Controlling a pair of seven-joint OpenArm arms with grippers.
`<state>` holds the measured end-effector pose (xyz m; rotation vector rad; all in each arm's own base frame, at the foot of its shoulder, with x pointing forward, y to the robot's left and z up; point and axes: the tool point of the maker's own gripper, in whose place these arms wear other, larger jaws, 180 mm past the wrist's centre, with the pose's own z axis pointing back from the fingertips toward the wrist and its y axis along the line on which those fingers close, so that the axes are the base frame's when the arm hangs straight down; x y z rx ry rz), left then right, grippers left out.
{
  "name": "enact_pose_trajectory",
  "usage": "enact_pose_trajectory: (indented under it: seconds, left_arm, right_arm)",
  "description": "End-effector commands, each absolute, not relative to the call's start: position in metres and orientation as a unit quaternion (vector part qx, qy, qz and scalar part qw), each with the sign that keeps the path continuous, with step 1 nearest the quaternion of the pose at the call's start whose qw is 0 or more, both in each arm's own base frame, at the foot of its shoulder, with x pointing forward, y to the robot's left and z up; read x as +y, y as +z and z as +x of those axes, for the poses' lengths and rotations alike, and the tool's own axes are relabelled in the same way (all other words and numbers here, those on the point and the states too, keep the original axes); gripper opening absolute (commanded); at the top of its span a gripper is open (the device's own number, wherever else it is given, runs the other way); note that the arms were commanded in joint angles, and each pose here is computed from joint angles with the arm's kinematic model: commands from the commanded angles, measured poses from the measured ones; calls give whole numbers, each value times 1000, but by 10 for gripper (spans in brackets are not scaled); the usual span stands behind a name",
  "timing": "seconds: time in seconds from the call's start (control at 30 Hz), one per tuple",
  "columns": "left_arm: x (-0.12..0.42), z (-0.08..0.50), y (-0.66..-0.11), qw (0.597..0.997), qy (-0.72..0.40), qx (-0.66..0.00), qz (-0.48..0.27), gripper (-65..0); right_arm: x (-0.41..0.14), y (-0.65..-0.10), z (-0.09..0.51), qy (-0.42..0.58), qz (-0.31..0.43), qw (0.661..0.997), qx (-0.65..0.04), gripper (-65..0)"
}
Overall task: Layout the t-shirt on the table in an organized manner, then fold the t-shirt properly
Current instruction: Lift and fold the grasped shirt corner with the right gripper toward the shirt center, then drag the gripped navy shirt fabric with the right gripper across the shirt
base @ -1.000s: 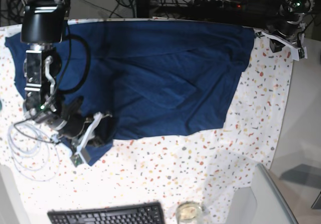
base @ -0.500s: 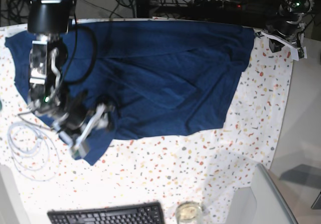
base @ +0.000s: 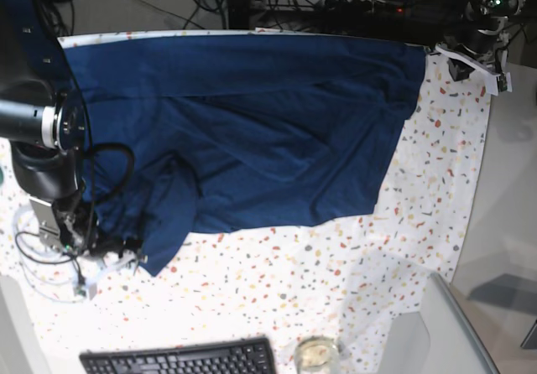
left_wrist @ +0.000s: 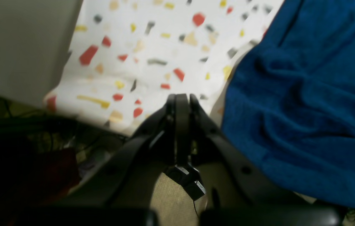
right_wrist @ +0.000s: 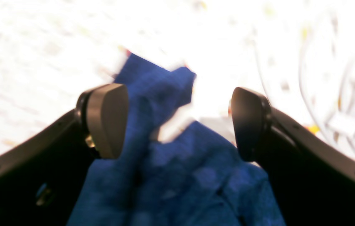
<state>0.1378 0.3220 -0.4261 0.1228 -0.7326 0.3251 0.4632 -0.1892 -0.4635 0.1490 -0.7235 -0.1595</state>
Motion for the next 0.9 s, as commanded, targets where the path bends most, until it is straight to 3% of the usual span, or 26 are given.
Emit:
enact_pose_trajectory:
  seconds: [0.0,0.17,0.6,0.7,0.87]
  left_arm:
    - [327,143,-417,913,153,-374,64,-650]
    - [327,143,-416,913,153,-374,65,-650]
    - [327,143,-416,913,153,-374,65,-650]
    - [327,145,-416,912,153,-376,65,-650]
    - [327,145,-416,911,153,-376,64,-650]
  right_arm:
    - [-187,-439,487,-65,74,915,-392,-173]
    - [-171,-448,482,-14,62,918,-391,-174]
    - [-154,-446,485,-10,73,911,-406,-188]
    - [-152,-448,483,-9,75,912,-404,-297]
    - [-152,-446,485,-10,76,910,-407,-579]
